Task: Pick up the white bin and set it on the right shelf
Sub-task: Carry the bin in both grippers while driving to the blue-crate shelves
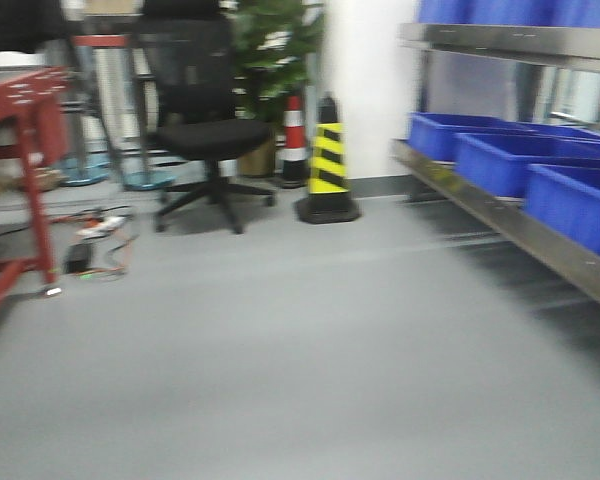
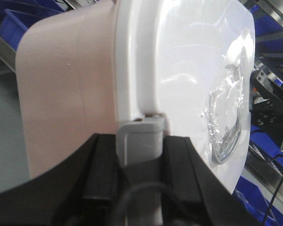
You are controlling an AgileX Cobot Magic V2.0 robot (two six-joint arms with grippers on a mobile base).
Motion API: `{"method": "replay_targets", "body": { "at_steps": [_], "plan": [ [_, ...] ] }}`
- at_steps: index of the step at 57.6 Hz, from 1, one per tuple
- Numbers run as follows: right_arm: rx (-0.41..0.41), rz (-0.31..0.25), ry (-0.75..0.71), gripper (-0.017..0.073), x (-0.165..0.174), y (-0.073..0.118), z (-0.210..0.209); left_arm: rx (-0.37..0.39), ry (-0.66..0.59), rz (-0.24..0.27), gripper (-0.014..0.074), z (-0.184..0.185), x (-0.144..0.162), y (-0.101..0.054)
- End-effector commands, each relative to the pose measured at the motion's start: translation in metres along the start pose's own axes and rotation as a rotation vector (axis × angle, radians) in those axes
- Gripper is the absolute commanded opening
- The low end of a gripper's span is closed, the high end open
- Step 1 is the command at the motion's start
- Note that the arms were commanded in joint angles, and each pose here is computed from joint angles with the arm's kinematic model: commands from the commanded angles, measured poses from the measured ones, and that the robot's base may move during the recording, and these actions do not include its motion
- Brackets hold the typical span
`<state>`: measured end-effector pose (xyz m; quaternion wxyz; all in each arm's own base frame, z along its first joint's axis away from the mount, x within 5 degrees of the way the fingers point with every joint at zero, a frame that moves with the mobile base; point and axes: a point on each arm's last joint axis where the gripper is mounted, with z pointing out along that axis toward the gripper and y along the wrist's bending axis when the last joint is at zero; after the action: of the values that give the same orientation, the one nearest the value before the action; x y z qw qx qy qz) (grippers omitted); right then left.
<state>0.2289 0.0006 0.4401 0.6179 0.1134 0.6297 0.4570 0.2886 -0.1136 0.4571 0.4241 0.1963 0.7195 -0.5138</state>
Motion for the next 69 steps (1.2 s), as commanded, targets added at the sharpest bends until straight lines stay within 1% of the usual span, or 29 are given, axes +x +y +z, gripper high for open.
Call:
{"method": "replay_targets", "body": {
  "at_steps": [1,69],
  "plan": [
    [-0.254,-0.019,0.122,0.007,0.0087,0.0405,-0.0051,0.322,0.127,0.099,-0.0127,-0.0065,0.0101,-0.0588],
    [-0.254,-0.019,0.122,0.007,0.0087,0.0405,-0.0051,0.322,0.127,0.099,-0.0127,-0.0065,0.0101,-0.0588]
  ]
}}
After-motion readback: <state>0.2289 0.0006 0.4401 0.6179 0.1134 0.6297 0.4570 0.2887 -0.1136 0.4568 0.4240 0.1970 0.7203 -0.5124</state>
